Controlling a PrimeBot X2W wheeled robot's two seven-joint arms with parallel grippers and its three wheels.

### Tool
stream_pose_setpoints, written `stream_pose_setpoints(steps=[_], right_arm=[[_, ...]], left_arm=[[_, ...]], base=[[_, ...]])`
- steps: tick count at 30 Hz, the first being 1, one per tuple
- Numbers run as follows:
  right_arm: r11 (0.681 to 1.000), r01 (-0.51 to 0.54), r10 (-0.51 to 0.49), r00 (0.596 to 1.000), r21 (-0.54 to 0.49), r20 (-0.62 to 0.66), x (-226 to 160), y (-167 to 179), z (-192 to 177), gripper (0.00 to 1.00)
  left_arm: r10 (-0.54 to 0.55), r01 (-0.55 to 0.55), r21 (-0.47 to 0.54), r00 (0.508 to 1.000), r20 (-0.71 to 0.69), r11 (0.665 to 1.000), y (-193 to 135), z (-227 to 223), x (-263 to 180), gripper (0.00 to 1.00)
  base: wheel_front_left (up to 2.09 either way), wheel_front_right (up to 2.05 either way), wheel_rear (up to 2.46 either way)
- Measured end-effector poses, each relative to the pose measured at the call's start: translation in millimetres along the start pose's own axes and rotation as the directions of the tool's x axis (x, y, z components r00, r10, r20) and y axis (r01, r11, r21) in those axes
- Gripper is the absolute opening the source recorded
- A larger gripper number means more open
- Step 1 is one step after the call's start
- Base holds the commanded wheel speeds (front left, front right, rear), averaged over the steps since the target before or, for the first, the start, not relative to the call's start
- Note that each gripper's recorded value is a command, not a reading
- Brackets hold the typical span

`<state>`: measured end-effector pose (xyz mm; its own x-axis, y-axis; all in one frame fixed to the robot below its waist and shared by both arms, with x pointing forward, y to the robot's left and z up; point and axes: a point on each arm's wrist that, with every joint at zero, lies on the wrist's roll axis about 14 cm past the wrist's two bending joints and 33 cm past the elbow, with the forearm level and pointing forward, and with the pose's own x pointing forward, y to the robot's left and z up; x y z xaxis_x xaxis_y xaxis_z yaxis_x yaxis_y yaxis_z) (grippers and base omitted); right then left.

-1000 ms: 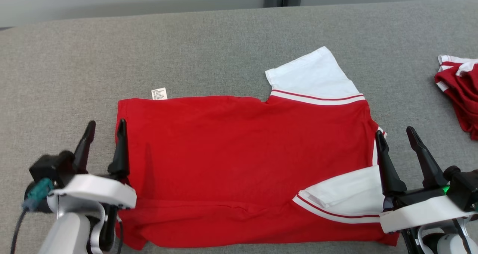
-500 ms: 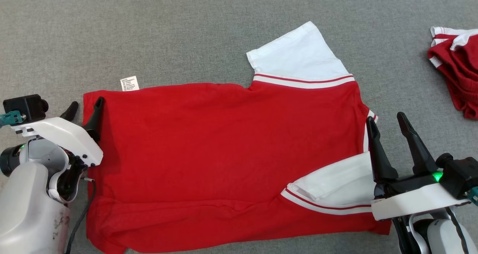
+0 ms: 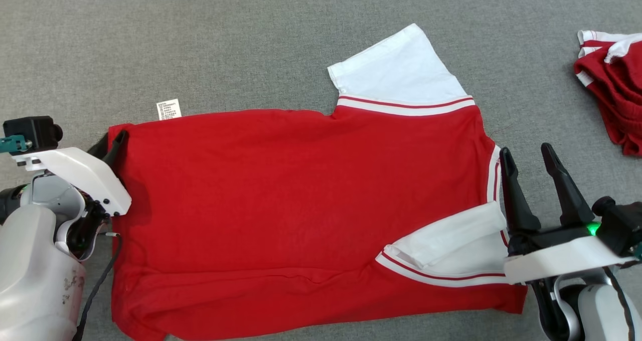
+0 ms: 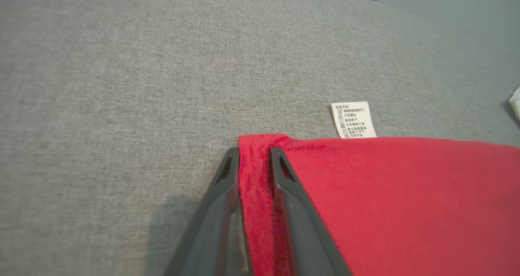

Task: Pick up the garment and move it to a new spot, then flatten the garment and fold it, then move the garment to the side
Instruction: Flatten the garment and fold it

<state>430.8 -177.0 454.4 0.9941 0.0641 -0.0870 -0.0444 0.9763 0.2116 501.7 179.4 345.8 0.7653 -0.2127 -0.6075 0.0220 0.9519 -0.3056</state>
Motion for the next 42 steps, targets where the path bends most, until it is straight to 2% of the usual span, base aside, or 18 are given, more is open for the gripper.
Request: stream_pose_setpoints(steps=[1, 9, 15, 21, 26, 30, 34, 35, 42], right_arm=[[1.000, 0.001, -0.001, 1.000, 0.002, 0.001, 1.6, -0.6, 0.1, 1.00], [1.000, -0.007, 0.007, 0.999, -0.010, 0.038, 30.3, -9.6, 13.7, 1.00], [0.998, -0.056, 0.056, 0.998, -0.011, 0.037, 76.5, -10.1, 20.1, 1.00], [0.995, -0.099, 0.099, 0.995, -0.006, -0.014, 125.5, -5.2, 13.8, 1.00], [0.989, -0.148, 0.144, 0.982, -0.023, -0.122, 163.2, 6.0, -9.5, 1.00], [0.977, -0.209, 0.192, 0.950, -0.044, -0.248, 185.0, 23.5, -36.6, 1.00], [0.963, -0.262, 0.218, 0.892, -0.062, -0.396, 193.5, 36.2, -66.6, 1.00], [0.963, -0.262, 0.218, 0.892, -0.062, -0.396, 193.5, 36.2, -66.6, 1.00], [0.943, -0.314, 0.209, 0.816, -0.110, -0.538, 199.5, 38.9, -80.9, 1.00]], left_arm=[[-0.003, 0.003, 0.003, 1.000, -0.004, 1.000, -0.5, -0.9, 1.0, 0.00], [-0.004, 0.004, 0.012, 1.000, -0.003, 1.000, -0.1, -4.3, 7.5, 0.00], [-0.010, 0.009, 0.013, 0.999, 0.040, 1.000, -2.1, 2.8, 12.2, 0.00], [-0.027, 0.026, 0.012, 0.997, 0.071, 1.000, -8.0, 10.3, 17.9, 0.00], [-0.038, 0.037, 0.014, 0.995, 0.094, 0.999, -10.9, 14.8, 23.4, 0.00], [-0.039, 0.037, 0.017, 0.994, 0.107, 0.999, -9.4, 14.8, 25.6, 0.00], [-0.038, 0.036, 0.020, 0.992, 0.122, 0.999, -7.3, 15.7, 27.0, 0.00], [-0.038, 0.036, 0.020, 0.992, 0.122, 0.999, -7.3, 15.7, 27.0, 0.00], [-0.043, 0.040, 0.023, 0.990, 0.134, 0.999, -7.3, 16.3, 28.4, 0.00]], base=[[0.00, 0.00, 0.00], [0.00, 0.00, 0.00], [0.00, 0.00, 0.00], [0.00, 0.00, 0.00], [0.00, 0.00, 0.00], [0.00, 0.00, 0.00], [0.00, 0.00, 0.00], [0.00, 0.00, 0.00], [0.00, 0.00, 0.00]])
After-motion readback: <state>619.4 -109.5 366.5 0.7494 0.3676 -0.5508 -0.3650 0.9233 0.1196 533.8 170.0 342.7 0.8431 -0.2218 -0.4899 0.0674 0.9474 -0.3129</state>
